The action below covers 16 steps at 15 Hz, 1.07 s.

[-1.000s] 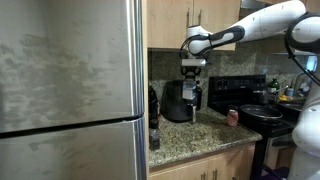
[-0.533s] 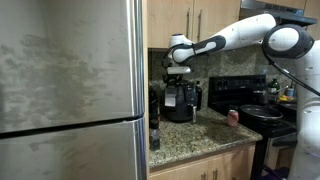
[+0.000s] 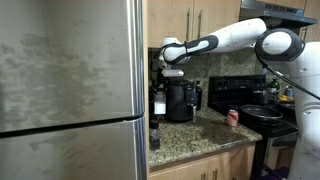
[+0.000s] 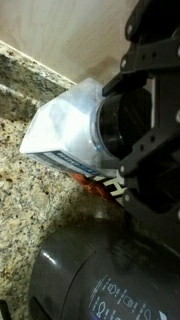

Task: Pick the bottle and move it to the left on the counter

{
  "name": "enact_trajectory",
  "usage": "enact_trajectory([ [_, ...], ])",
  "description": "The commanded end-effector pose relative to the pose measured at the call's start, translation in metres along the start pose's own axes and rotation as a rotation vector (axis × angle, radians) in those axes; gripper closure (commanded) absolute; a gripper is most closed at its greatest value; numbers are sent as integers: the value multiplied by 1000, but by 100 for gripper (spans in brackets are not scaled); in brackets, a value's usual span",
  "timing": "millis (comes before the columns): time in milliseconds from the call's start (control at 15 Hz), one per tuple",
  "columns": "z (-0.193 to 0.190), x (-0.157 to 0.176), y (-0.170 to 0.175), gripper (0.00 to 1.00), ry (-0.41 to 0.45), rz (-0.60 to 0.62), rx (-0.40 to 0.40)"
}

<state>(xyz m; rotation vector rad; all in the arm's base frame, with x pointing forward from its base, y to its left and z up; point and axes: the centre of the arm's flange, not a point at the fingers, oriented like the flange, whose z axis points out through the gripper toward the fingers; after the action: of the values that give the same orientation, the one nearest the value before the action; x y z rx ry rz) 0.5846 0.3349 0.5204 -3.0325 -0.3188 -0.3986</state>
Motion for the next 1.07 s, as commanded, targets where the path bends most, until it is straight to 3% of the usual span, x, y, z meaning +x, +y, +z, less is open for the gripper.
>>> enact_trajectory([
  [0, 0, -1, -3, 37, -2, -21, -1],
  [267, 0, -2, -6, 37, -2, -43, -1],
  [333, 0, -2, -5, 62, -2, -43, -1],
  [1000, 48, 4, -56, 62, -51, -200, 38],
])
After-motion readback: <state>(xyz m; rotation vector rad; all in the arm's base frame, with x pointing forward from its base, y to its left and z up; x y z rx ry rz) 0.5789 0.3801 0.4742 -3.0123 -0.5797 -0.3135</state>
